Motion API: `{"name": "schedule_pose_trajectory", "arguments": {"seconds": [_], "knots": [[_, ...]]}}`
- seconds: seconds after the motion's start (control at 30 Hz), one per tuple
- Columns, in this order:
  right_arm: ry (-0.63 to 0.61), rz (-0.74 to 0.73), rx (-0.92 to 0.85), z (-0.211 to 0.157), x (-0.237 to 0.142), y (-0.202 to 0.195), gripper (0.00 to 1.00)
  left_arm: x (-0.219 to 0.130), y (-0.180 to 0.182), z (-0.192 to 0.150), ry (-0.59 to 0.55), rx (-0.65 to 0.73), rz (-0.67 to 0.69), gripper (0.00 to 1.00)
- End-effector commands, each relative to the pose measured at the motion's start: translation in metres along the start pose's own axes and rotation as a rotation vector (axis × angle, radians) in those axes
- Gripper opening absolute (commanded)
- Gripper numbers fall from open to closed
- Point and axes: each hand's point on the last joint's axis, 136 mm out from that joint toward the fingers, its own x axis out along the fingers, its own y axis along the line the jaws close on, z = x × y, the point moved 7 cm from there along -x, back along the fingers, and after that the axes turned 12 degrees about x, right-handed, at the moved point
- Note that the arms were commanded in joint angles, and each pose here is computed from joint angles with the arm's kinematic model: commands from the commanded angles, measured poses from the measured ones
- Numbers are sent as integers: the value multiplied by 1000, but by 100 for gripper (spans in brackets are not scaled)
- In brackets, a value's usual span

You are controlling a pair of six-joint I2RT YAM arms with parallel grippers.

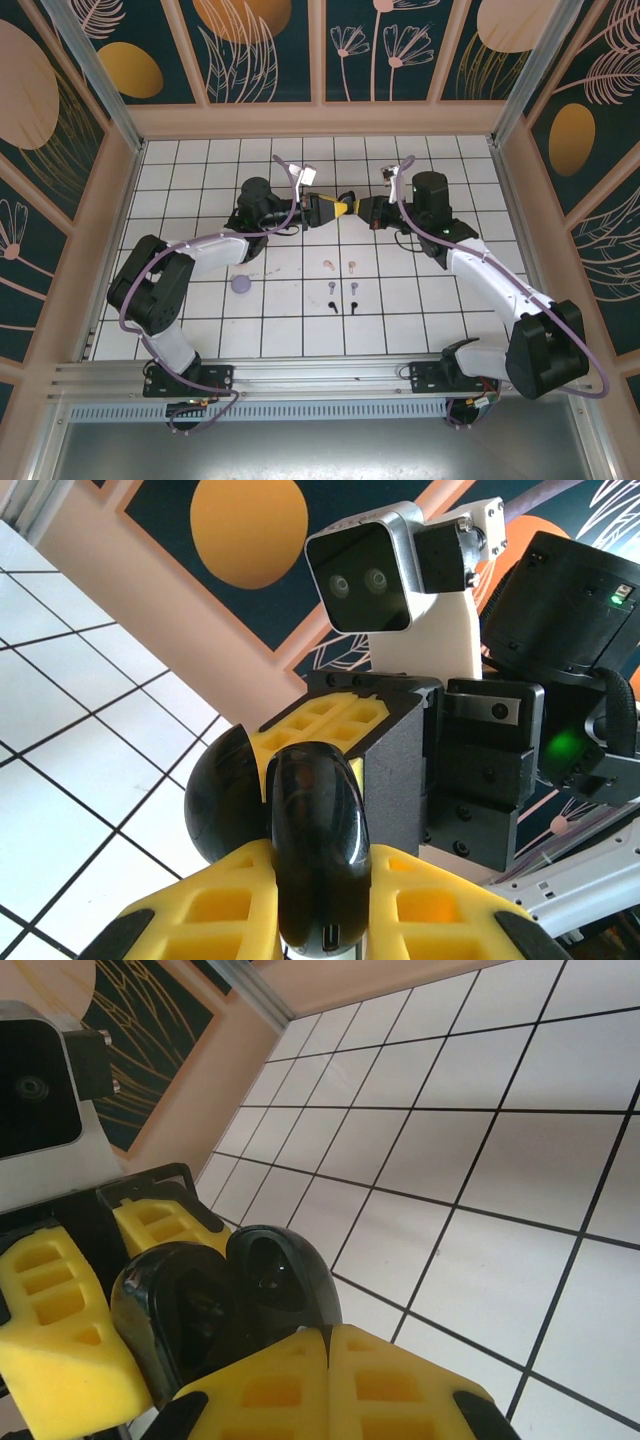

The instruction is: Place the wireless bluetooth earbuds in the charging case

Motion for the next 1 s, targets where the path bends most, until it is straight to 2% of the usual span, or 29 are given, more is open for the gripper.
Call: {"name": "schedule_pose_trajectory", "arguments": {"seconds": [0.0,0.07,0.3,0.6,0.8,0.97], "knots": [[-49,-13,-47,10,-5,15,0,6,-4,9,-23,64,25,32],[-56,-29,-49,11,-5,14,0,5,1,7,-21,63,56,41],[-76,-59,-54,19,-5,13,0,-3,-6,18,-25,108,114,62],[-48,-101,-135,29,-3,13,0,-29,-8,36,11,170,169,75],[18,-195,-312,35,0,9,0,-33,-4,47,185,228,165,79],[64,-221,-443,38,-2,11,0,-32,-1,43,334,225,105,79]]}}
